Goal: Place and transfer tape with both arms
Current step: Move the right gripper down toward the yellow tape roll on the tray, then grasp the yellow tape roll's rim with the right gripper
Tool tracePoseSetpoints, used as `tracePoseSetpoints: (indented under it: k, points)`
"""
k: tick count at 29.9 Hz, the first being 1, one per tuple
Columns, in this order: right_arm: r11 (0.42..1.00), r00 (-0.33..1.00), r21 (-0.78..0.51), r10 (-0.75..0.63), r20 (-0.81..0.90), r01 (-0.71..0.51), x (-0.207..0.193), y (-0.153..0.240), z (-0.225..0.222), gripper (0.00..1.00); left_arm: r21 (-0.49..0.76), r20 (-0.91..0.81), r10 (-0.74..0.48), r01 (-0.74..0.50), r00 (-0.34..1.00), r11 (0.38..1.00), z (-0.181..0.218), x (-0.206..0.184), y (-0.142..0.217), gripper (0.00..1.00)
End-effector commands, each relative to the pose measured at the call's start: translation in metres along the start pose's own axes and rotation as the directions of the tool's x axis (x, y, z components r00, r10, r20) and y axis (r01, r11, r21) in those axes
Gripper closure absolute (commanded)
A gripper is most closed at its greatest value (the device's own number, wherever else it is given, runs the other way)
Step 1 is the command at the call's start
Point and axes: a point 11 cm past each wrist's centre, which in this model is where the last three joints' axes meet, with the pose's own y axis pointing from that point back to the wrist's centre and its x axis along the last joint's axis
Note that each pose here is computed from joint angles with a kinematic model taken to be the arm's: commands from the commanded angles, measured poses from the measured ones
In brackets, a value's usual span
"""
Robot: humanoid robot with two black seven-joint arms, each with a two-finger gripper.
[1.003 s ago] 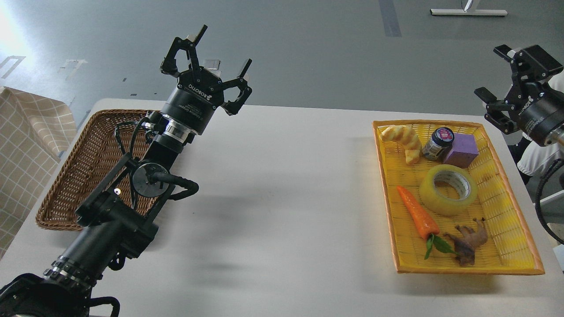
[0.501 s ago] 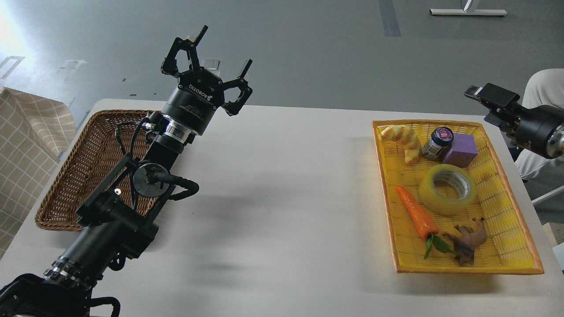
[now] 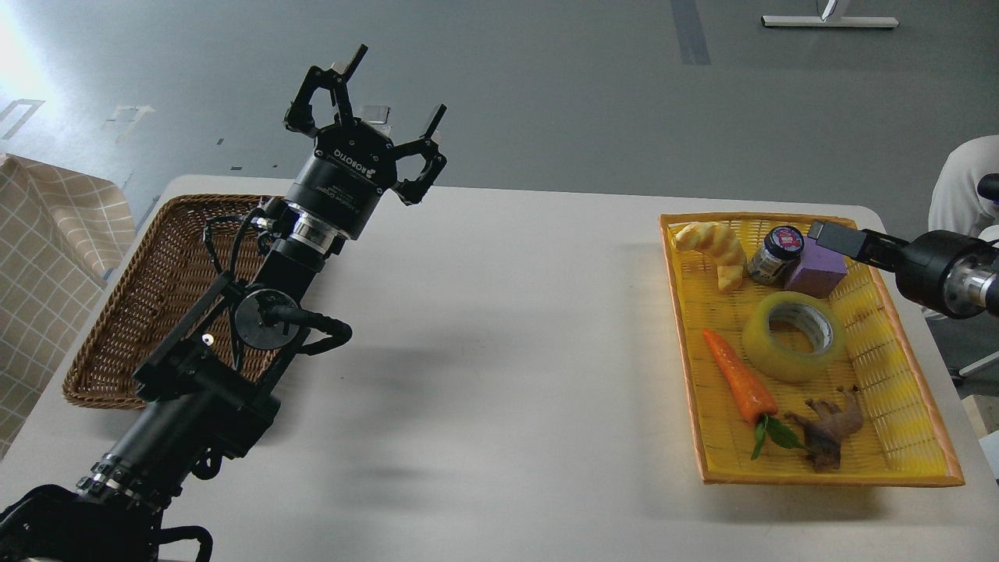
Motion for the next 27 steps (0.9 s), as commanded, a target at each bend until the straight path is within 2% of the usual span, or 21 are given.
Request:
tracePoseSetpoints:
  k: [1,13,18,21,27]
  points:
    - [0.999,0.998,-0.028,-0.025,-0.062,0.023,-0.008,-0.001,0.003,0.01,0.0,0.001,0.0,0.0,1.0,1.0,0.0,0.0,0.0,0.02]
    - [0.985,0.966,-0.15,-0.113,-0.234,0.079,-0.043,0.001,0.027,0.06,-0.003,0.002,0.001,-0.001,1.0,1.0,0.002,0.001,0.0,0.02]
    - [0.982,0.963,-0.163,-0.134,-0.234,0.097,-0.053,0.001,0.032,0.06,-0.005,0.002,0.002,-0.002,1.0,1.0,0.002,0.001,0.0,0.02]
    - [0.98,0.963,-0.171,-0.141,-0.231,0.102,-0.056,0.001,0.035,0.11,-0.005,0.003,0.002,-0.002,1.0,1.0,0.003,0.001,0.0,0.02]
    - [0.98,0.963,-0.163,-0.152,-0.224,0.117,-0.063,-0.002,0.032,0.14,-0.006,0.003,0.004,-0.004,1.0,1.0,0.003,0.001,0.001,0.02]
